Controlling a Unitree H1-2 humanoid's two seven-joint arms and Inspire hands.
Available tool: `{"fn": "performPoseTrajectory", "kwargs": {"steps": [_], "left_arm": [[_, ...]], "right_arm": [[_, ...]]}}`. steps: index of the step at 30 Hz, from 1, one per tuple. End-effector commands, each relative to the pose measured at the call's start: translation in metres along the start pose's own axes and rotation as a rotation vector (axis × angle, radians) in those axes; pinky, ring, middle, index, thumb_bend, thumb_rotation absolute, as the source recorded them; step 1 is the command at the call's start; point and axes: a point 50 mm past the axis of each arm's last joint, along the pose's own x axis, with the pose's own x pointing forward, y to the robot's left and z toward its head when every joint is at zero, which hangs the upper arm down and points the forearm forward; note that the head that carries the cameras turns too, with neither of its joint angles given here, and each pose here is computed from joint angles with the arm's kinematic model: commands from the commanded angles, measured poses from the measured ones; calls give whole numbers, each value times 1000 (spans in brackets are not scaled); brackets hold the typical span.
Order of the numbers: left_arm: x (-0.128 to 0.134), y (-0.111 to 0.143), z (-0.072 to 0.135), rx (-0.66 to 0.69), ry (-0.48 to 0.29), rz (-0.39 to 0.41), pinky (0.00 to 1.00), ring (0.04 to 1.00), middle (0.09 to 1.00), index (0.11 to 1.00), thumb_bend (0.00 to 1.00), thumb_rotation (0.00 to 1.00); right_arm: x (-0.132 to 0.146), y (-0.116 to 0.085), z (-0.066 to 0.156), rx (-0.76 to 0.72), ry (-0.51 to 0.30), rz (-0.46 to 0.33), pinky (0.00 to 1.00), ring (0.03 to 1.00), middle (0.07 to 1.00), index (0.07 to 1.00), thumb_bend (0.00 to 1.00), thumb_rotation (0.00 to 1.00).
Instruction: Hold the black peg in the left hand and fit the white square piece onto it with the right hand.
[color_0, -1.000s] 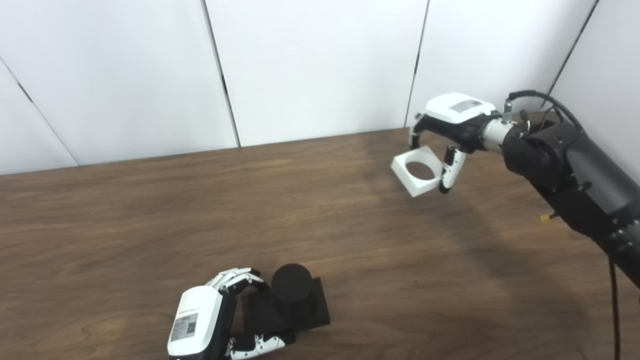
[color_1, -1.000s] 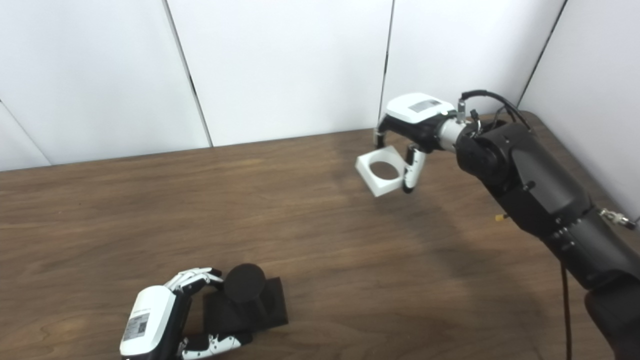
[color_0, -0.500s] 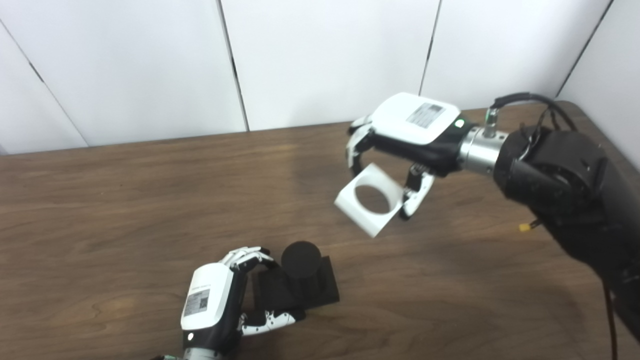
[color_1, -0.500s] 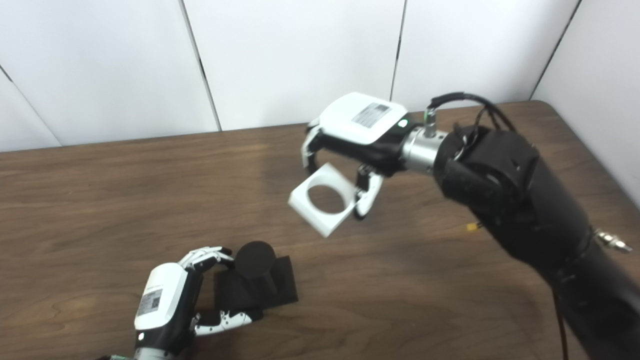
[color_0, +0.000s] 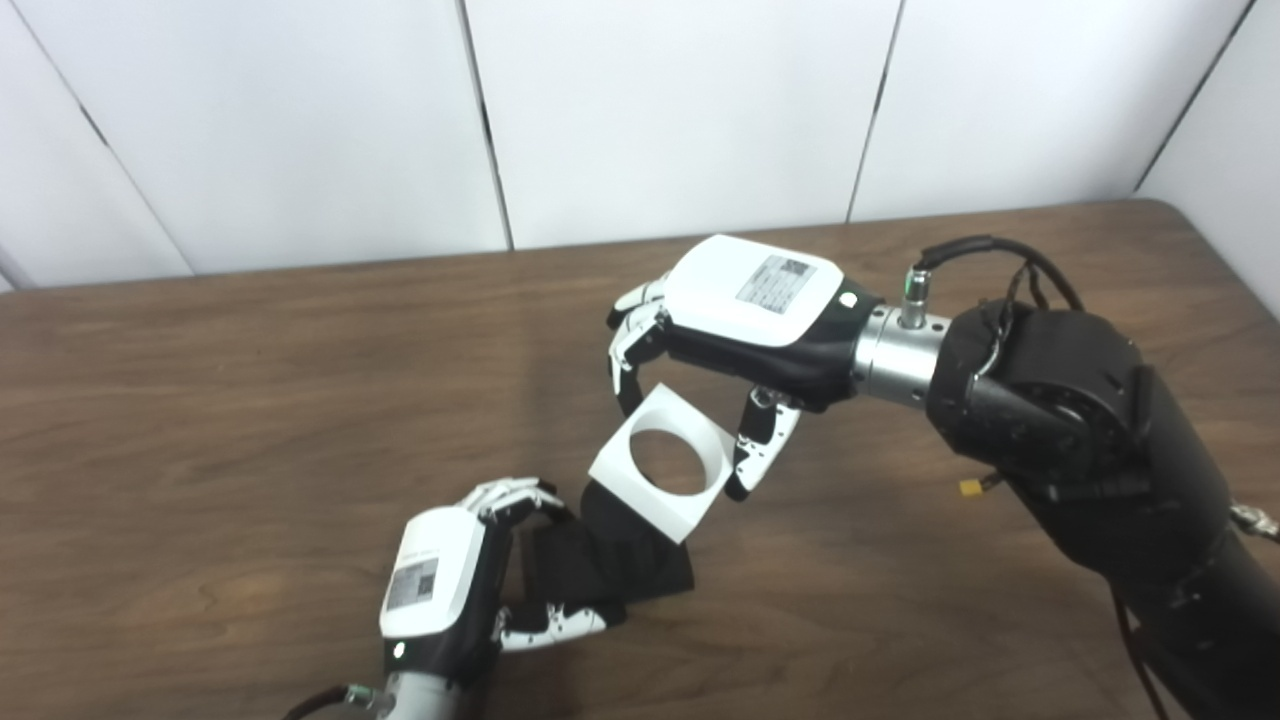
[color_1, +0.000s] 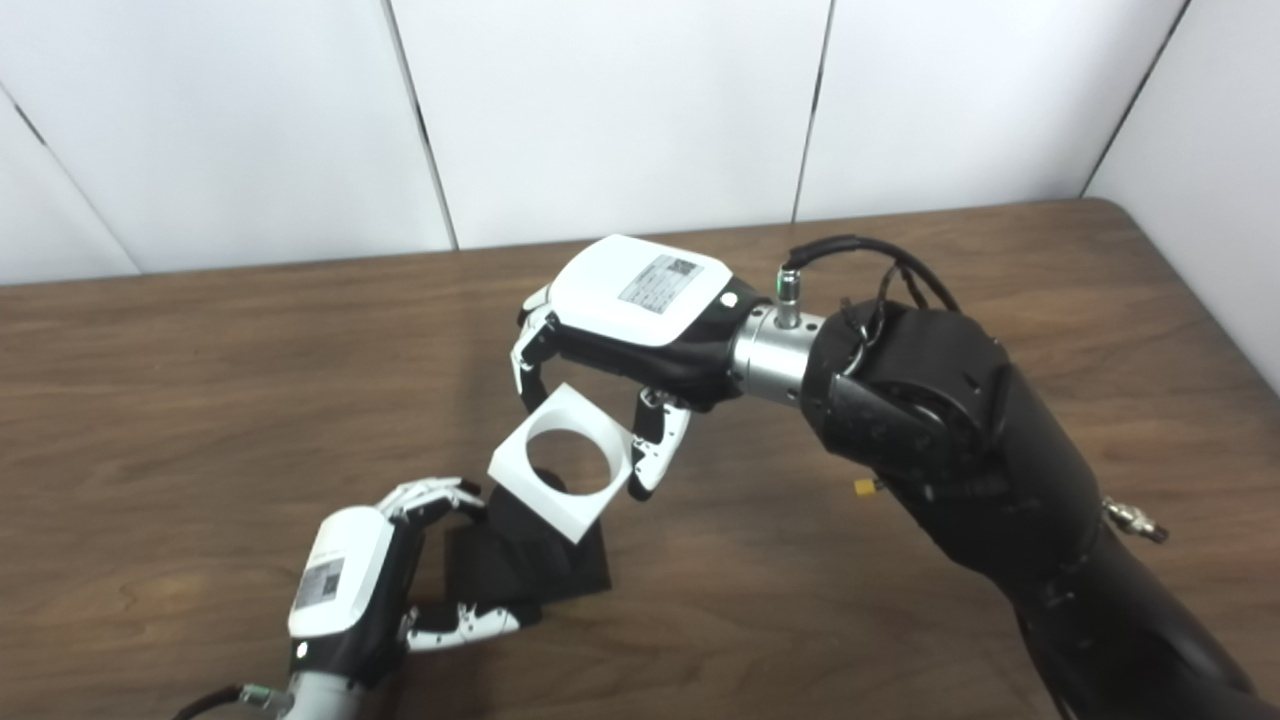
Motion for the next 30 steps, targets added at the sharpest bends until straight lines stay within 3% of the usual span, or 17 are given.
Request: {"fn": "performPoseTrajectory", "kwargs": {"steps": [1,30], "left_arm": [[0,-13,4,-12,2,-72,683,785,744,488,512,47],[4,-18,12,-19,-3,-64,686,787,745,488,511,48]], "right_arm": [[2,-13,1,-52,-21,-68,802,856,727,482,524,130],[24,14,3,4,-33,-35,810,852,727,483,524,130]]}}
